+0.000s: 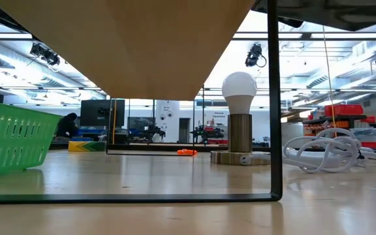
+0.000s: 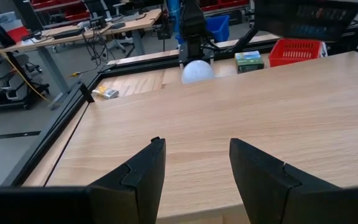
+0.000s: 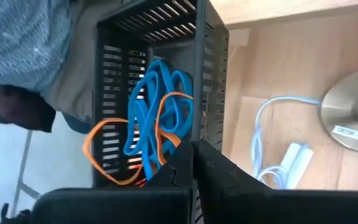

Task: Pick & Place Office Desk Supplies
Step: Put the black bin on the shelf

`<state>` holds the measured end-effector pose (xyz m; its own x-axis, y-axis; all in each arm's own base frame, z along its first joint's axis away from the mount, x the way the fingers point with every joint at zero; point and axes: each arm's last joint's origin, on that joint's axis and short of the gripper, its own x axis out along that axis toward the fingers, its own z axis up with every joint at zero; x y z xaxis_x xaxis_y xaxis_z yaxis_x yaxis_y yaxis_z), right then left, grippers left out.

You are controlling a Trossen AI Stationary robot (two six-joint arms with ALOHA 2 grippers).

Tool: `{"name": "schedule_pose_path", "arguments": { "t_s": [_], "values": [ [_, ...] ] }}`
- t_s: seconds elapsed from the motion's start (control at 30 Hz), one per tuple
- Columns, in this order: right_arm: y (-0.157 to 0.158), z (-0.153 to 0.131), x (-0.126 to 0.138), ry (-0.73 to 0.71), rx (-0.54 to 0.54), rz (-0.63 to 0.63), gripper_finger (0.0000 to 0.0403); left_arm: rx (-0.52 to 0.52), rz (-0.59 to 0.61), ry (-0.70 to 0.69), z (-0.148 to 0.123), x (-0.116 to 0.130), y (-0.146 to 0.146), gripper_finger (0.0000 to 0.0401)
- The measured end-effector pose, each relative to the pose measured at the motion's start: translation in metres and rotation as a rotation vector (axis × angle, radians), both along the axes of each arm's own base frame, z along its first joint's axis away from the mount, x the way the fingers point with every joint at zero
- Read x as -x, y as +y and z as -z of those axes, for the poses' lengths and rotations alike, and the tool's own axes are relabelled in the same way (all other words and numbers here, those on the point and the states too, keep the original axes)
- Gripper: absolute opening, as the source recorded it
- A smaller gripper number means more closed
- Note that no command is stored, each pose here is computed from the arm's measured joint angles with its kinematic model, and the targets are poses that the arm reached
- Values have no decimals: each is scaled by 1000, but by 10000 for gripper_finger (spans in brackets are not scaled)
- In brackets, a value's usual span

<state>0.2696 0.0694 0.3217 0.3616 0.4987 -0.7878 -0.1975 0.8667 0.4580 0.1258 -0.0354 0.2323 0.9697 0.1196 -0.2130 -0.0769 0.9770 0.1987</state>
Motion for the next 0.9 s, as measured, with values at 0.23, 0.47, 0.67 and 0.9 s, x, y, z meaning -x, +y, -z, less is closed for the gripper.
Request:
{"name": "schedule_pose_path", "arguments": {
  "t_s": [0.23, 0.47, 0.67, 0.9],
  "values": [
    [-20, -7, 2, -27, -42, 31, 6, -5, 1, 1, 0, 0, 0, 185],
    [-43, -9, -2, -61, -92, 51, 6, -6, 1, 1, 0, 0, 0, 185],
    [-58, -27, -13, -118, -67, 50, 6, -8, 1, 1, 0, 0, 0, 185],
    [-75, -50, -42, -97, -9, -9, 5, -7, 2, -1, 0, 0, 0, 185]
  ]
}}
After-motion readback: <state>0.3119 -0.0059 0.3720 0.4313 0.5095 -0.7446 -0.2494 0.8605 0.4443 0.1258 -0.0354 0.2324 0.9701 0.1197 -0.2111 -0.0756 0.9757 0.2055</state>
